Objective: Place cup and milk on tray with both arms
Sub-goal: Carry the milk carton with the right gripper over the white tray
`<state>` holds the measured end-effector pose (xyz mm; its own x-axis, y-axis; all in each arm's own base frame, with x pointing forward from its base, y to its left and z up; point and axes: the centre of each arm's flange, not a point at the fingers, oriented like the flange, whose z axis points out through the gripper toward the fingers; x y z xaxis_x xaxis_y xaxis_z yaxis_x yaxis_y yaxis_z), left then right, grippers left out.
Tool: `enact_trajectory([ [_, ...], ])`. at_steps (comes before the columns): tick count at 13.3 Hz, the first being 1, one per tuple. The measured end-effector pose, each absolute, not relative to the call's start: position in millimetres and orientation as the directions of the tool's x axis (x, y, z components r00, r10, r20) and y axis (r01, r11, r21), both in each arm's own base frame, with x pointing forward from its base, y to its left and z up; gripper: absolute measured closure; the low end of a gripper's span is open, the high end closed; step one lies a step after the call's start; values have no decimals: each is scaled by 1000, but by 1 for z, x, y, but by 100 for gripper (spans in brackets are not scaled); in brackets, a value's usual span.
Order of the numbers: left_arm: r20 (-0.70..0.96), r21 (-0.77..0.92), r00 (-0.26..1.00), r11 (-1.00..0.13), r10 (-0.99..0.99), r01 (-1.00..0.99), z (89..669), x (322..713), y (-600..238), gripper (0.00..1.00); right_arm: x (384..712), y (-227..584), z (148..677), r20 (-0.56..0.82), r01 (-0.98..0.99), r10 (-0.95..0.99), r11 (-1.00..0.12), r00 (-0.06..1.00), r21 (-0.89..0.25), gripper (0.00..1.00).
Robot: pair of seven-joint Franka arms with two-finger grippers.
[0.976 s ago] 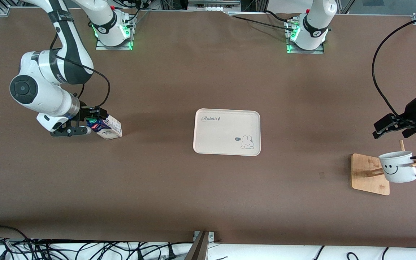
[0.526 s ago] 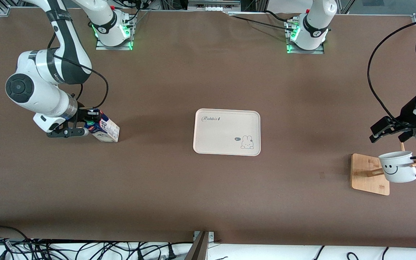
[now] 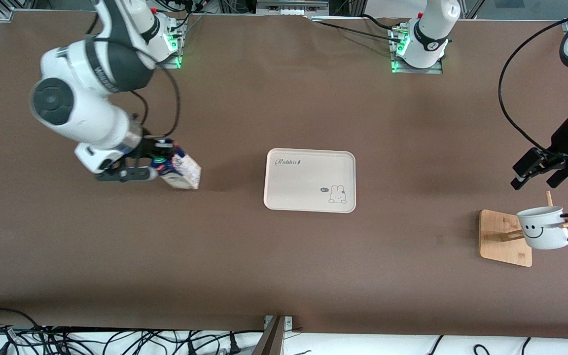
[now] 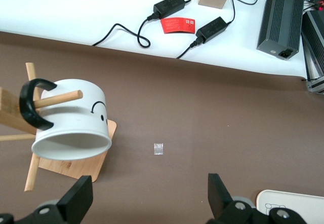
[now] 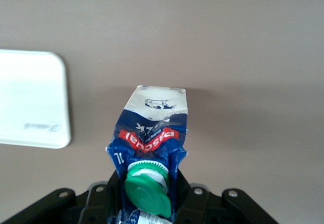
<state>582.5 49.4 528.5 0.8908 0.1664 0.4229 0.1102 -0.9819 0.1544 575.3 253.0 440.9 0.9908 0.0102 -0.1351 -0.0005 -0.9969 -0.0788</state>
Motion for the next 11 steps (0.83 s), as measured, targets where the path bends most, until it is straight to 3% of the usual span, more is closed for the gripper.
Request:
enact_trajectory([
  [6, 513, 179, 828, -971, 228, 156, 535, 573, 71, 0, 517, 439, 396, -86, -73, -67, -994, 994, -77, 63],
  [11, 552, 230, 773, -948, 312, 219, 496, 566, 79, 0, 523, 472, 376, -51, -80, -75, -991, 996, -103, 67],
])
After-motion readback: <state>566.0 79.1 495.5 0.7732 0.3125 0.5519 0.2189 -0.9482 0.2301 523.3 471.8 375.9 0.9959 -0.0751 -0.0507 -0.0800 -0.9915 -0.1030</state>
